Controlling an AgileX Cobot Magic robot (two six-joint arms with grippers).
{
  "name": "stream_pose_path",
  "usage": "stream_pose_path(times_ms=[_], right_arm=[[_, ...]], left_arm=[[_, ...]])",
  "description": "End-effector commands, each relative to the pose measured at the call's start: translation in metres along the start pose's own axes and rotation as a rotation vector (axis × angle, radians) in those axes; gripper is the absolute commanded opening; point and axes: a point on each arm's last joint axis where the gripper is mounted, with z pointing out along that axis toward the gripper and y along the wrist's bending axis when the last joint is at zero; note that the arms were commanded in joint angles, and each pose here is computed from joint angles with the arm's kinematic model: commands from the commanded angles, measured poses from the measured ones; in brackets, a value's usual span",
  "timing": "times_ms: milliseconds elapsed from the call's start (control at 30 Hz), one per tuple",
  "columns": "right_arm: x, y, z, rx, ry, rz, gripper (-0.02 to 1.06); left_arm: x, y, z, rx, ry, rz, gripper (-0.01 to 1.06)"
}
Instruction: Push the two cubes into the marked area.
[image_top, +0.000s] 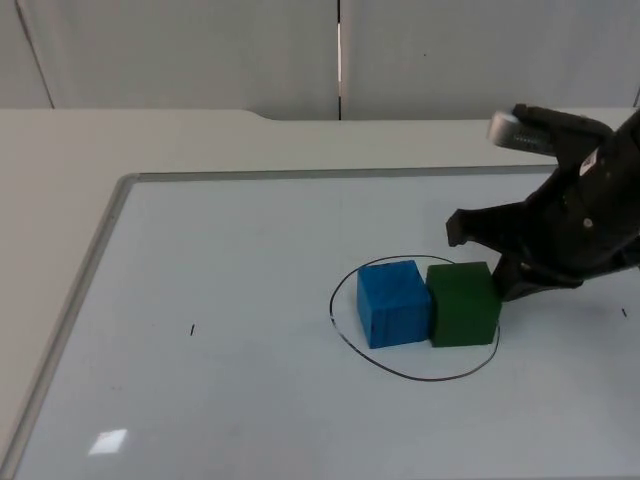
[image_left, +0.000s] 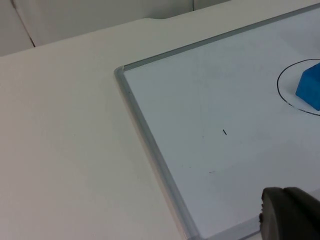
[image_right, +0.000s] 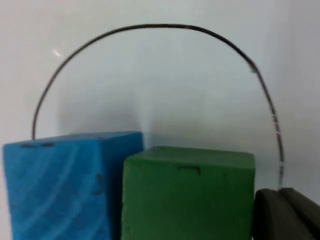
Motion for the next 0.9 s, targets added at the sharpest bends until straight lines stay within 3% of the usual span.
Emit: stream_pose_path(times_ms=[0,433,667,767,867], right_arm=[[-0.002,0.005,0.001,-0.008,-0.028,-0.008,0.0],[0.002,0.006,0.005,-0.002,-0.003,-0.031,0.0],[-0.003,0.005,-0.021,0.038,-0.015,-0.202,0.0],[-0.012,0.01,-0.061,0.048,-0.112,-0.293,0.0],[-0.018,0.015,-0.091,0.038,-0.196,-0.321,0.0]], left_arm=[[0.002,0.0,0.001,-0.006,0.006,0.001,0.0],[0.002,0.0,0.001,-0.006,0.006,0.001,0.0],[0.002,0.0,0.001,-0.006,0.006,0.001,0.0],[0.002,0.0,0.001,-0.006,0.006,0.001,0.0],[0.002,0.0,0.001,-0.006,0.006,0.001,0.0]])
